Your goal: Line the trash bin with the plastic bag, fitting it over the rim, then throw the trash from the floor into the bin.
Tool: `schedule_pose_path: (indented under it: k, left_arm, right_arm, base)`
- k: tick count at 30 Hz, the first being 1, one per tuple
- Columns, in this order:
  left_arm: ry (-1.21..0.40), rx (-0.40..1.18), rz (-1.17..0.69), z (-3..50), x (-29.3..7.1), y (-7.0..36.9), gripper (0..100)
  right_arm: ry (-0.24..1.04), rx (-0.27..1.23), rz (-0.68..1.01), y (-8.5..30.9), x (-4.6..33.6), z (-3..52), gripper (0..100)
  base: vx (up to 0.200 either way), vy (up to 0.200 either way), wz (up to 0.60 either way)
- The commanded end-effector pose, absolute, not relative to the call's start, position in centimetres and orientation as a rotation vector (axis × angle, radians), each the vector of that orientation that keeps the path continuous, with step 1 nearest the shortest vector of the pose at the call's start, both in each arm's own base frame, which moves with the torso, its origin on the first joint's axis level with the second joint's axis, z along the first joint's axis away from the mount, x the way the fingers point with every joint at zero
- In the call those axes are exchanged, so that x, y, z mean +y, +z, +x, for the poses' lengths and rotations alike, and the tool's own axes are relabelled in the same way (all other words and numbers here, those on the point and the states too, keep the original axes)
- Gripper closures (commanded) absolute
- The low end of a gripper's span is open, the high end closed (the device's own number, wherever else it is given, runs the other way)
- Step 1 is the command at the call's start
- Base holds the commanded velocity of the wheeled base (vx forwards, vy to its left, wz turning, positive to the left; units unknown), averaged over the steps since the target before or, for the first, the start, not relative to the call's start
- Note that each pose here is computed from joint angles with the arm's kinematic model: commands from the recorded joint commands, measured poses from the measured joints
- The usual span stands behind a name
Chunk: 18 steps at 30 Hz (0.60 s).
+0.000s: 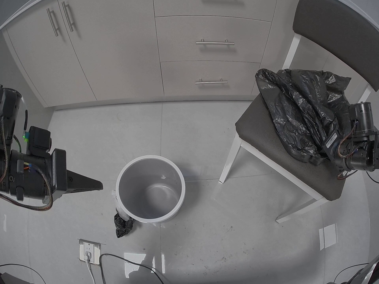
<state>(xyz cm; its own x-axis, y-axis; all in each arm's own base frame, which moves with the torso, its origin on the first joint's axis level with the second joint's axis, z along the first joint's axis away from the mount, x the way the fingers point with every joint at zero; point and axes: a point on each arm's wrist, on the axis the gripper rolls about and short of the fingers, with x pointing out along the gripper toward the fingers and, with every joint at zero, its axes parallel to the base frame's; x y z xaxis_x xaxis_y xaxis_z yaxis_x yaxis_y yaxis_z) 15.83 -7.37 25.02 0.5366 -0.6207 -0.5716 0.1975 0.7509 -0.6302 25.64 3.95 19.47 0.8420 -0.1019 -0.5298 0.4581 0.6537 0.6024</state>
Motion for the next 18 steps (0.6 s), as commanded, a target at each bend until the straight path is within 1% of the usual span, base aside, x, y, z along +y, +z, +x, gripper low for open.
schedule_pose_path:
  k: [1,4,8,11,12,13,15,16,18]
  left_arm:
    - [-0.515,0.88,-0.54,15.8,-7.4,24.9,100]
    - [-0.515,0.88,-0.54,15.8,-7.4,24.9,100]
    - [-0.514,0.878,-0.539,15.8,-7.3,25.0,100]
    - [-0.514,0.876,-0.541,15.7,-7.3,25.0,100]
    - [-0.514,0.876,-0.541,15.7,-7.3,25.0,100]
    - [-0.516,0.871,-0.541,15.5,-7.3,25.1,100]
    - [-0.518,0.872,-0.545,15.5,-7.3,25.1,100]
    - [-0.52,0.874,-0.546,15.3,-7.2,25.1,100]
    - [-0.522,0.871,-0.546,15.2,-7.2,25.1,100]
  right_arm:
    - [-0.308,0.463,0.821,20.3,3.9,26.0,100]
    - [-0.279,0.462,0.837,20.7,3.8,26.1,100]
    - [-0.157,0.453,0.907,21.3,3.8,26.8,100]
    - [-0.029,0.416,0.945,20.9,3.4,28.0,100]
    - [-0.029,0.416,0.945,20.9,3.4,28.0,100]
    - [0.103,0.399,0.957,20.4,3.1,28.3,100]
    - [0.232,0.368,0.952,20.2,2.4,28.6,100]
    - [0.328,0.337,0.936,19.7,1.6,28.9,100]
    - [0.387,0.319,0.912,19.2,1.4,29.2,100]
  base:
    - [0.0,0.0,0.0]
    - [0.0,0.0,0.0]
    - [0.0,0.0,0.0]
    - [0.0,0.0,0.0]
    - [0.0,0.0,0.0]
    - [0.0,0.0,0.0]
    - [0.0,0.0,0.0]
    - [0.0,0.0,0.0]
    - [0.0,0.0,0.0]
